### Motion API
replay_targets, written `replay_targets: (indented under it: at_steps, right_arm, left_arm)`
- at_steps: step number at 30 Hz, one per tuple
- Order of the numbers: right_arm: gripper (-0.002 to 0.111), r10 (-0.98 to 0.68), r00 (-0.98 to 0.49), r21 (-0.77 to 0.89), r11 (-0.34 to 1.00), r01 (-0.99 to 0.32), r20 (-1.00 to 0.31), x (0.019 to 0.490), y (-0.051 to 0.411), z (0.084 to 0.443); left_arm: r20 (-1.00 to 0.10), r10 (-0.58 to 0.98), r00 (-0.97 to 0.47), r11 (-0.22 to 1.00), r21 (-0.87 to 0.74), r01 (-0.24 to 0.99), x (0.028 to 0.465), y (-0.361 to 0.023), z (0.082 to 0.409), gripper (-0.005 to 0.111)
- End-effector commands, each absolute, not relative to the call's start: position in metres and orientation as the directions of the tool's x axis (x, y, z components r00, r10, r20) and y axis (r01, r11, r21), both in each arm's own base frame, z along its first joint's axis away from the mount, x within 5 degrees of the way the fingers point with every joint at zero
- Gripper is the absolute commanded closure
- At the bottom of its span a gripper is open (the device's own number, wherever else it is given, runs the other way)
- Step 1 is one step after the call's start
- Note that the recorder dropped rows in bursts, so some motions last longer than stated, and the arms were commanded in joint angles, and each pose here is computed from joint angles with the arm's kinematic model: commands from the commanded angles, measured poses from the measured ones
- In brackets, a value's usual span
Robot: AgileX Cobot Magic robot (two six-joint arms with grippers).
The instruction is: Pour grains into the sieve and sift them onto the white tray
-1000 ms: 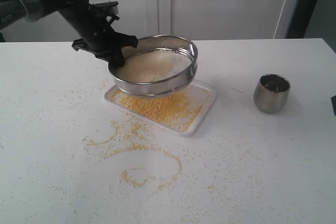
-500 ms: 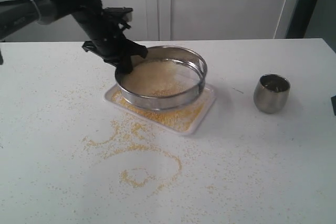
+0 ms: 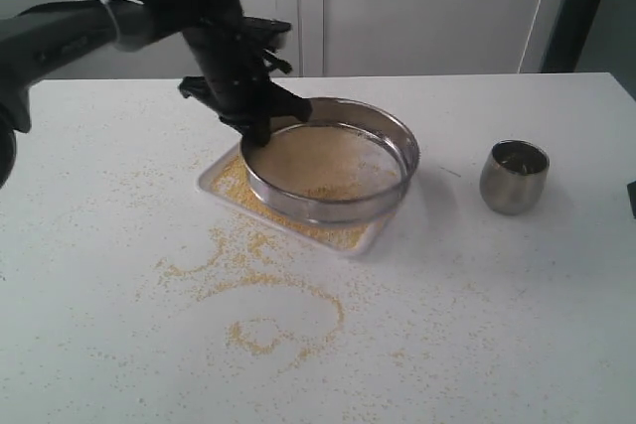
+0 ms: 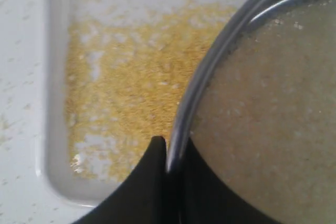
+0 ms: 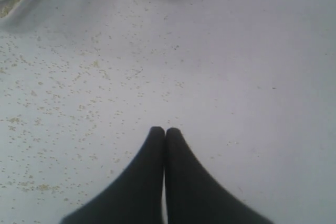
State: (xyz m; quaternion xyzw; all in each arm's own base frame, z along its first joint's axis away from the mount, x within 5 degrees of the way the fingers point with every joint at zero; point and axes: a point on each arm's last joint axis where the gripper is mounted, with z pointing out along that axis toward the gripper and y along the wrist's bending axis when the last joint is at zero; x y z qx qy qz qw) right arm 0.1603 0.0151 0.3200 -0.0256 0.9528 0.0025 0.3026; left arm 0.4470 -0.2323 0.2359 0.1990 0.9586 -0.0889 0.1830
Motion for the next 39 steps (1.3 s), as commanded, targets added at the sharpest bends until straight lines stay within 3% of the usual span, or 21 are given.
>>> replay_targets:
  at_steps: [1,2,3,5,6,7,10,12,14,17,19,21,23,25,27,28,31,33,36,39]
  right_arm:
    - [0.108,-0.052,-0.810,-0.016,0.998,-0.053,-0.584,0.160,0.015,0.321]
    - [0.108,-0.052,-0.810,-0.016,0.998,-0.053,-0.584,0.160,0.015,0.321]
    - [0.108,-0.052,-0.810,-0.016,0.998,-0.053,-0.584,0.160,0.015,0.321]
    - [0.108,-0.052,-0.810,-0.016,0.998,-0.053,-0.584,0.160,0.015,0.321]
    - [0.108,-0.052,-0.810,-0.016,0.998,-0.053,-0.584,0.160,0.015,0.321]
    - [0.108,-0.052,-0.810,-0.016,0.998,-0.053,-0.584,0.160,0.015,0.321]
    - [0.108,-0.052,-0.809,-0.016,0.998,-0.053,-0.585,0.160,0.015,0.321]
    - [0.108,-0.052,-0.809,-0.016,0.998,-0.053,-0.585,0.160,0.015,0.321]
    - [0.108,-0.052,-0.810,-0.016,0.998,-0.053,-0.584,0.160,0.015,0.321]
    - [0.108,-0.052,-0.810,-0.016,0.998,-0.053,-0.584,0.160,0.015,0.321]
    - [0.108,-0.052,-0.810,-0.016,0.998,-0.053,-0.584,0.160,0.015,0.321]
    - [0.108,-0.052,-0.810,-0.016,0.998,-0.053,-0.584,0.160,0.015,0.321]
    - [0.108,-0.052,-0.810,-0.016,0.998,-0.053,-0.584,0.160,0.015,0.321]
    - [0.108,-0.052,-0.810,-0.016,0.998,-0.053,-0.584,0.160,0.015,0.321]
    - [0.108,-0.052,-0.810,-0.016,0.998,-0.053,-0.584,0.160,0.015,0.321]
    - [0.108,-0.052,-0.810,-0.016,0.998,-0.053,-0.584,0.160,0.015,0.321]
    - [0.108,-0.052,-0.810,-0.016,0.998,-0.053,-0.584,0.160,0.015,0.321]
    - [0.108,-0.052,-0.811,-0.016,0.998,-0.053,-0.582,0.160,0.015,0.321]
    - [0.108,-0.052,-0.811,-0.016,0.998,-0.053,-0.582,0.160,0.015,0.321]
    - [0.108,-0.052,-0.810,-0.016,0.998,-0.053,-0.584,0.160,0.015,0.321]
  left_arm:
    - [-0.433,0.379,-0.818,0.758,-0.362,0.543,0.442,-0.237,0.247,0.107]
    - [-0.425,0.440,-0.791,0.768,-0.278,0.577,0.437,-0.246,0.243,0.107]
    - [-0.394,0.507,-0.767,0.816,-0.068,0.575,0.435,-0.246,0.238,0.107]
    - [-0.399,0.394,-0.828,0.918,0.127,0.375,0.451,-0.216,0.242,0.107]
    - [-0.413,0.273,-0.869,0.961,0.069,0.269,0.458,-0.200,0.243,0.107]
    - [-0.404,0.182,-0.897,0.964,-0.108,0.244,0.461,-0.198,0.241,0.107]
    - [-0.424,0.304,-0.853,0.812,-0.353,0.465,0.450,-0.237,0.230,0.107]
    - [-0.444,0.412,-0.796,0.757,-0.319,0.570,0.438,-0.262,0.226,0.107]
    - [-0.437,0.484,-0.758,0.789,-0.157,0.594,0.434,-0.265,0.226,0.107]
    - [-0.436,0.387,-0.812,0.906,0.019,0.422,0.449,-0.227,0.239,0.107]
    - [-0.438,0.243,-0.865,0.957,-0.039,0.289,0.460,-0.197,0.248,0.107]
    - [-0.417,0.176,-0.892,0.941,-0.195,0.277,0.462,-0.191,0.249,0.107]
    - [-0.421,0.265,-0.868,0.840,-0.340,0.422,0.455,-0.213,0.241,0.107]
    - [-0.439,0.382,-0.813,0.758,-0.354,0.548,0.440,-0.244,0.235,0.107]
    - [-0.434,0.513,-0.741,0.751,-0.190,0.632,0.430,-0.258,0.232,0.107]
    - [-0.413,0.532,-0.739,0.789,-0.075,0.610,0.431,-0.251,0.233,0.107]
    - [-0.406,0.372,-0.835,0.927,0.121,0.354,0.447,-0.202,0.253,0.107]
    - [-0.435,0.228,-0.871,0.967,-0.001,0.254,0.455,-0.180,0.262,0.107]
    - [-0.464,0.252,-0.849,0.852,-0.309,0.422,0.454,-0.200,0.258,0.107]
    - [-0.466,0.383,-0.798,0.757,-0.337,0.560,0.440,-0.239,0.241,0.107]
